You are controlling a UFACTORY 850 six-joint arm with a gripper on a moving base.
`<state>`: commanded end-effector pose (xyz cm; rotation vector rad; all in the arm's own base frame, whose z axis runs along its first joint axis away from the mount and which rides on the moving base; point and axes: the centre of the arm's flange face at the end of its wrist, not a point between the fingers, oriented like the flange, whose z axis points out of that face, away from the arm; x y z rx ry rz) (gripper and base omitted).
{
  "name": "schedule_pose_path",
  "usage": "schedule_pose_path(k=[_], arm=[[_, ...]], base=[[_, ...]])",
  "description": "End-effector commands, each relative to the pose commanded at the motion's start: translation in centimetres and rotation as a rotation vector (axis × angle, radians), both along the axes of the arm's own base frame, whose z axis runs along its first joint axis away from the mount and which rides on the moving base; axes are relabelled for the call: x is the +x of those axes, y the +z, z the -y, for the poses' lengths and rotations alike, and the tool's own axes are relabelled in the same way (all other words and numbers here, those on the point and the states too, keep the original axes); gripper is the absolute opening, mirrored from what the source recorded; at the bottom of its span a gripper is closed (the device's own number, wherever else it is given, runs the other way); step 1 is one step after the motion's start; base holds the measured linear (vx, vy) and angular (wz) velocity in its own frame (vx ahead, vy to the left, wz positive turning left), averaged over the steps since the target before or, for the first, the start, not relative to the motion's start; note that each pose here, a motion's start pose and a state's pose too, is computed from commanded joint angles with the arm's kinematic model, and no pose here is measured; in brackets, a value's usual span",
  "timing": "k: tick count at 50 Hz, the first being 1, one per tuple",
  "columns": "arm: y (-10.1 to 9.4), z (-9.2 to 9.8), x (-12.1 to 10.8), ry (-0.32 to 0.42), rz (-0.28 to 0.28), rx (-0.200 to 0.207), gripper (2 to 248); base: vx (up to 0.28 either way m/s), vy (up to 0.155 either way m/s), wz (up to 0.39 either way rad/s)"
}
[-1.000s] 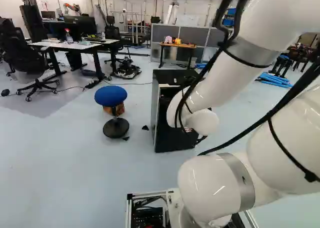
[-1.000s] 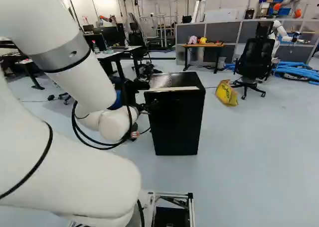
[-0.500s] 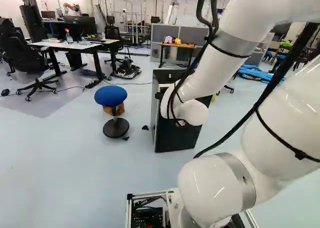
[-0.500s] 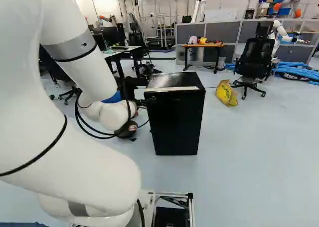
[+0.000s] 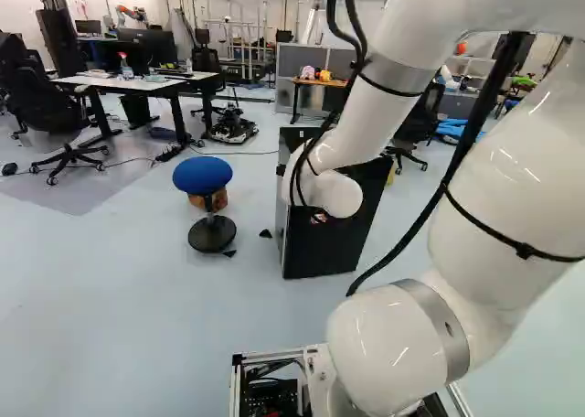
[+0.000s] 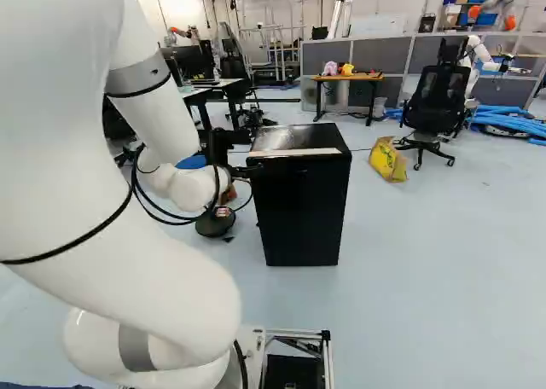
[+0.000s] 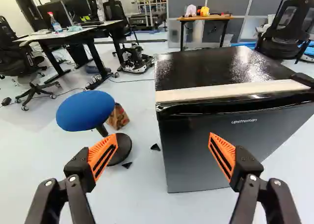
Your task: Grab a drink from the fridge
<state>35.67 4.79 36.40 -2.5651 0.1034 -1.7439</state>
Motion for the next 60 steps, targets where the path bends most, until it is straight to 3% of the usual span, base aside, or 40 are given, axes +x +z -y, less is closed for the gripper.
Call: schedule_pose_path(k=[25,60], arm=[[-2.1,-1.6,2.7,-0.05,-0.009,0.011,247],[-4.7,-4.0,5.2,-0.128,0.054,0.007,247]], base=[[0.0,0.0,0.0],[0.0,0.0,0.0]])
